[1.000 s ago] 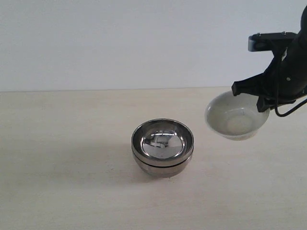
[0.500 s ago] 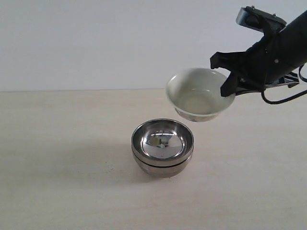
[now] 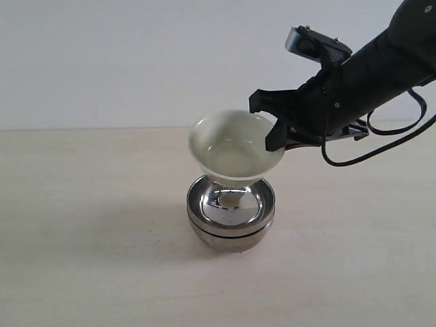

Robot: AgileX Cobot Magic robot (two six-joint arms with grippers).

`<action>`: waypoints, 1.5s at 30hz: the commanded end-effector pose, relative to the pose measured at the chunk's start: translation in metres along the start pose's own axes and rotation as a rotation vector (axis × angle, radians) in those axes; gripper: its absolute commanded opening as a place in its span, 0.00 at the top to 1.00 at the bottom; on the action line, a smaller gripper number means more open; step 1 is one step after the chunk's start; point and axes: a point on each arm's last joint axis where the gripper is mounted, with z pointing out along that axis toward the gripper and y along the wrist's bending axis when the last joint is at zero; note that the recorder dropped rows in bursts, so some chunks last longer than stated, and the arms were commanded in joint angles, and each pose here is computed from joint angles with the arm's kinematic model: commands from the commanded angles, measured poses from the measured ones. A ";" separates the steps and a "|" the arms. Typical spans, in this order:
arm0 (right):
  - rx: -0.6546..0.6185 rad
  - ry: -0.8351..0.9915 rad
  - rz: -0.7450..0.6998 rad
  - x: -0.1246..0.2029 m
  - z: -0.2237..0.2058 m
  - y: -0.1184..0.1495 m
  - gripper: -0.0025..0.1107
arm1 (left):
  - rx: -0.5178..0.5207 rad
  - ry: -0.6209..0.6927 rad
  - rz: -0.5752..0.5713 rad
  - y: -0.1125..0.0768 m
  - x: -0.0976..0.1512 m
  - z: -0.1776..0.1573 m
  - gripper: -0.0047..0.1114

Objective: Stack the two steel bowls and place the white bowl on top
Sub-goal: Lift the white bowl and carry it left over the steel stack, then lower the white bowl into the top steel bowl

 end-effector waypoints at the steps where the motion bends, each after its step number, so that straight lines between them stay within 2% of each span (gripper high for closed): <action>1: 0.002 0.008 0.011 0.000 0.011 -0.004 0.98 | -0.001 -0.007 -0.017 0.000 0.000 0.000 0.93; 17: 0.019 0.074 0.010 0.009 0.048 -0.015 0.98 | -0.001 -0.009 -0.017 0.000 0.000 0.000 0.93; 39: 0.034 0.086 0.006 0.014 0.068 -0.019 0.98 | -0.001 -0.007 -0.017 0.000 0.000 0.000 0.93; 40: 0.035 0.084 0.008 0.014 0.068 -0.019 0.96 | -0.001 -0.007 -0.017 0.000 0.000 0.000 0.93; 41: 0.032 0.085 0.012 0.014 0.068 -0.019 0.88 | -0.001 -0.007 -0.017 0.000 0.000 0.000 0.93; 44: 0.031 0.087 0.014 0.014 0.068 -0.019 0.53 | -0.001 -0.007 -0.017 0.000 0.000 0.000 0.93; 45: 0.030 0.087 0.006 0.014 0.068 -0.019 0.48 | -0.001 -0.007 -0.017 0.000 0.000 0.000 0.93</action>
